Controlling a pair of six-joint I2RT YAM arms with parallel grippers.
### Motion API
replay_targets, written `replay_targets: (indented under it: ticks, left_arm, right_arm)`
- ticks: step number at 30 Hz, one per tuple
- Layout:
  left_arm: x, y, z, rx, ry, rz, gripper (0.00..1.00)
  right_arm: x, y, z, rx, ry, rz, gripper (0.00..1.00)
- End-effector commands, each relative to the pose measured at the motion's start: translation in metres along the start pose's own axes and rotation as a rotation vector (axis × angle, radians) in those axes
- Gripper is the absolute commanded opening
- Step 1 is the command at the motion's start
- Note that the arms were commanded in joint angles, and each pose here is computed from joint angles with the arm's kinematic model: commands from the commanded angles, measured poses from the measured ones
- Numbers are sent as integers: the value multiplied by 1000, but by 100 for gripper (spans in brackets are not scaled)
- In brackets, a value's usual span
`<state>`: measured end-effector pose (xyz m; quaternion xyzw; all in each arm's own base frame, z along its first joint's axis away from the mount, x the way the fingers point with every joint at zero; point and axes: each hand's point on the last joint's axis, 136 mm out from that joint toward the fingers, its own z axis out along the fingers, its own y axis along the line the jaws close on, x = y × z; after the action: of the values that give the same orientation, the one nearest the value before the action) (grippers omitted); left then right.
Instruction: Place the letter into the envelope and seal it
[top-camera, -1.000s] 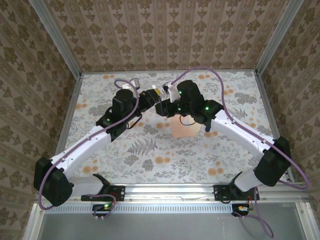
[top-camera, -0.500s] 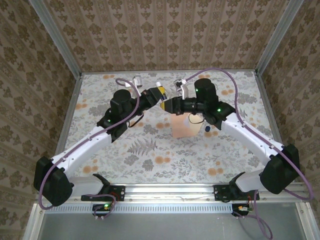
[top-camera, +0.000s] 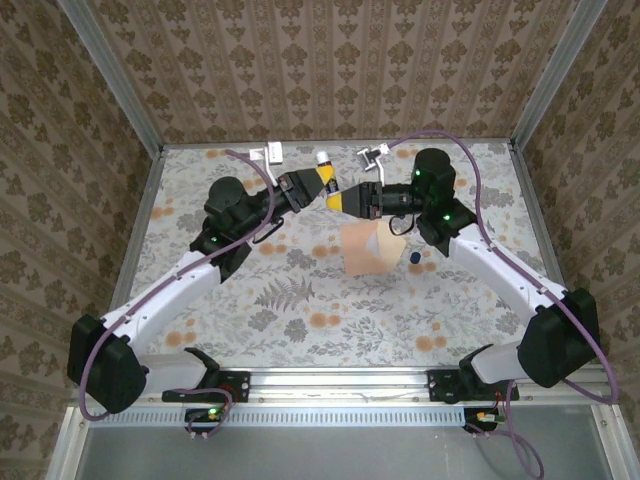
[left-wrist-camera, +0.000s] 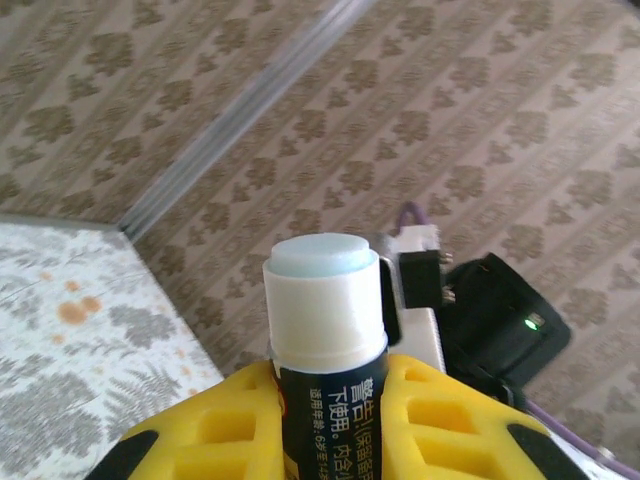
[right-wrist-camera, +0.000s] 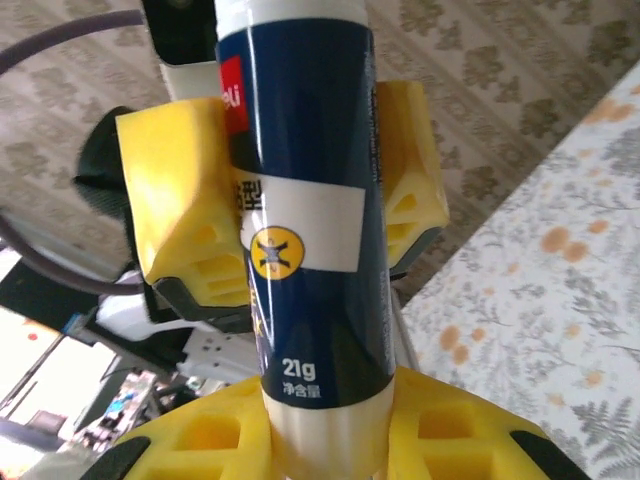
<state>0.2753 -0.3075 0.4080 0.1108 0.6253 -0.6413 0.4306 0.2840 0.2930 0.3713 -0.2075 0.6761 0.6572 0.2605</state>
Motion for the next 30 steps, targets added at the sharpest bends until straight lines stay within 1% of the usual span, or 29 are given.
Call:
replay_targets:
  ticks: [1, 6, 8, 10, 11, 13, 14, 15, 17, 18, 20, 22, 25, 27, 30]
  left_arm:
    - [12, -24, 0, 159, 103, 118, 0]
    - [15, -38, 2, 253, 131, 117, 0]
    - [14, -38, 2, 248, 131, 120, 0]
    - [12, -33, 1, 215, 125, 124, 0]
    - [10, -28, 1, 185, 119, 127, 0]
    - [4, -18, -3, 110, 107, 140, 0]
    - [-1, -10, -7, 53, 96, 149, 0]
    - [-8, 1, -11, -25, 79, 157, 0]
    - [-16, 16, -19, -150, 69, 188, 0]
    - [-19, 26, -23, -226, 67, 192, 0]
    - [-26, 45, -32, -380, 60, 197, 0]
    - [-30, 59, -37, -464, 36, 169, 0]
    - [-29, 72, -39, -541, -7, 100, 0]
    - [-26, 75, -37, -571, -29, 74, 0]
    - [-15, 77, -30, -595, -40, 37, 0]
  right_arm:
    - [-31, 62, -18, -134, -48, -152, 23]
    - [-32, 79, -19, -155, -41, -185, 23]
    - [-32, 78, -20, -137, -42, -191, 24]
    - [-29, 68, -19, -81, -33, -187, 26]
    - [-27, 62, -20, -40, -25, -188, 30]
    - [-22, 50, -25, 76, -3, -208, 45]
    - [-13, 35, -31, 185, 24, -199, 57]
    - [-13, 30, -38, 276, 28, -236, 63]
    - [-16, 22, -51, 397, 15, -272, 66]
    - [-15, 15, -56, 452, 15, -261, 67]
    - [-14, 4, -58, 514, 12, -246, 68]
    - [-10, -14, -56, 618, 10, -239, 69]
    - [-4, -41, -49, 762, 24, -236, 69]
    - [-3, -50, -40, 786, 15, -226, 69]
    - [2, -57, -20, 777, 30, -228, 69]
